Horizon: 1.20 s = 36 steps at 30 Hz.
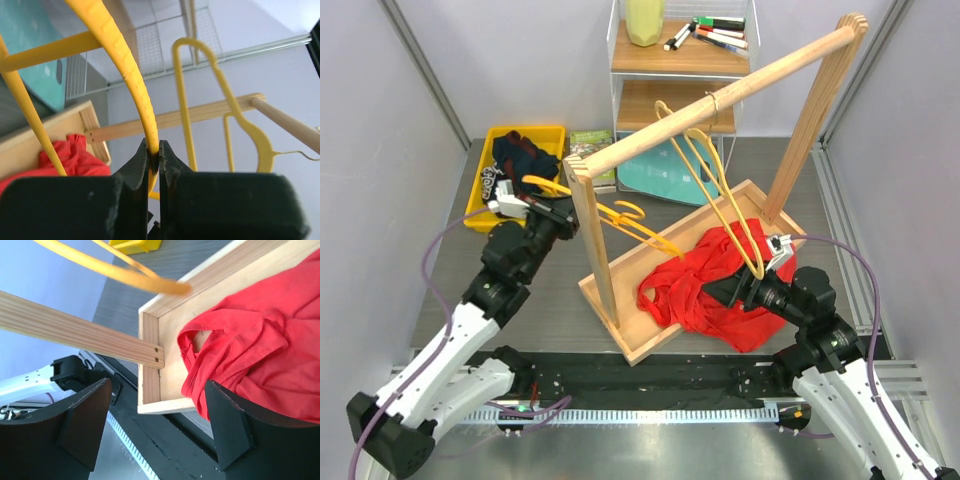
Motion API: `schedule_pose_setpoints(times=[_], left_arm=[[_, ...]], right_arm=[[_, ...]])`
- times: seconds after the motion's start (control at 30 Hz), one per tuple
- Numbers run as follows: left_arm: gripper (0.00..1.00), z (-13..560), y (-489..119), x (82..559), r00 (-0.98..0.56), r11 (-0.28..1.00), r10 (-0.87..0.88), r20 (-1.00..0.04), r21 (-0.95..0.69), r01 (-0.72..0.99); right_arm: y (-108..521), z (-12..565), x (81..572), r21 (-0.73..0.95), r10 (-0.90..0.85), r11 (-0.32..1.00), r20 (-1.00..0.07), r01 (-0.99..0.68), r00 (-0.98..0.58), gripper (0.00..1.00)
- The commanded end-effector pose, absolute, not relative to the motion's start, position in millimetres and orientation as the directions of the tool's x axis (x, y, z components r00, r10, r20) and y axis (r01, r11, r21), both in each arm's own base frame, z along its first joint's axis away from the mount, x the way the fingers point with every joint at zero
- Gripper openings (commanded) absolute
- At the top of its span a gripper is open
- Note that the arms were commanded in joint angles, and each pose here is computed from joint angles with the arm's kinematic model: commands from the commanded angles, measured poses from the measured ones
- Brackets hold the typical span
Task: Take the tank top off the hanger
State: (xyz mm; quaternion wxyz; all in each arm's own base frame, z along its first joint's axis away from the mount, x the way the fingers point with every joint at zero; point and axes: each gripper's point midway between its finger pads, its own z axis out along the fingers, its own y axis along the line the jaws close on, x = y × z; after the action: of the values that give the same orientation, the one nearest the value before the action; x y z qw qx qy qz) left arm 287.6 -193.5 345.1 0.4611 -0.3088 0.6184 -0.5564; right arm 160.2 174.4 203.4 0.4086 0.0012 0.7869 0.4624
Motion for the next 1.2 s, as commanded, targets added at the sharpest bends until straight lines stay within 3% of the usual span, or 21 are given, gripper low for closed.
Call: schedule_pose_setpoints(times=[0.0, 0.13, 0.27, 0.4, 0.53, 0.67, 0.77, 0.8, 1.07, 1.17], left_arm=[[0.0, 378, -160, 281, -0.242, 0.341, -0.894, -0.377, -0.923, 0.177], [0.0, 369, -182, 276, -0.375, 0.284, -0.869, -0.322, -0.946, 0.154], [0.0, 359, -220, 268, -0.575, 0.123, -0.802, -0.16, -0.987, 0.102], [0.0, 352, -241, 266, -0.675, -0.009, -0.737, -0.02, -0.999, 0.038], [0.0, 344, -252, 265, -0.716, -0.081, -0.693, 0.085, -0.996, -0.04], [0.0, 343, -252, 266, -0.714, -0.097, -0.691, 0.115, -0.993, -0.066], [0.0, 338, -253, 269, -0.705, -0.103, -0.695, 0.14, -0.99, -0.095], [0.0, 340, -253, 269, -0.705, -0.103, -0.694, 0.144, -0.99, -0.1], [0.0, 322, -279, 272, -0.724, -0.072, -0.665, 0.186, -0.98, -0.185], [0.0, 310, -283, 270, -0.716, -0.077, -0.666, 0.21, -0.974, -0.214]], right_arm=[[170, 217, 160, 0.693, 0.362, 0.597, -0.683, -0.404, -0.635, 0.83], [179, 234, 151, 0.663, 0.324, 0.537, -0.733, -0.522, -0.599, 0.89], [186, 249, 147, 0.633, 0.311, 0.483, -0.77, -0.605, -0.558, 0.91], [186, 254, 148, 0.609, 0.311, 0.48, -0.791, -0.631, -0.527, 0.91], [188, 252, 150, 0.594, 0.316, 0.468, -0.804, -0.654, -0.504, 0.91], [200, 251, 146, 0.607, 0.304, 0.381, -0.794, -0.697, -0.526, 0.89], [206, 246, 144, 0.635, 0.297, 0.336, -0.773, -0.696, -0.561, 0.82], [208, 245, 143, 0.639, 0.286, 0.325, -0.769, -0.697, -0.571, 0.76], [207, 238, 150, 0.66, 0.299, 0.361, -0.751, -0.659, -0.588, 0.52], [207, 234, 150, 0.673, 0.302, 0.362, -0.739, -0.645, -0.602, 0.31]])
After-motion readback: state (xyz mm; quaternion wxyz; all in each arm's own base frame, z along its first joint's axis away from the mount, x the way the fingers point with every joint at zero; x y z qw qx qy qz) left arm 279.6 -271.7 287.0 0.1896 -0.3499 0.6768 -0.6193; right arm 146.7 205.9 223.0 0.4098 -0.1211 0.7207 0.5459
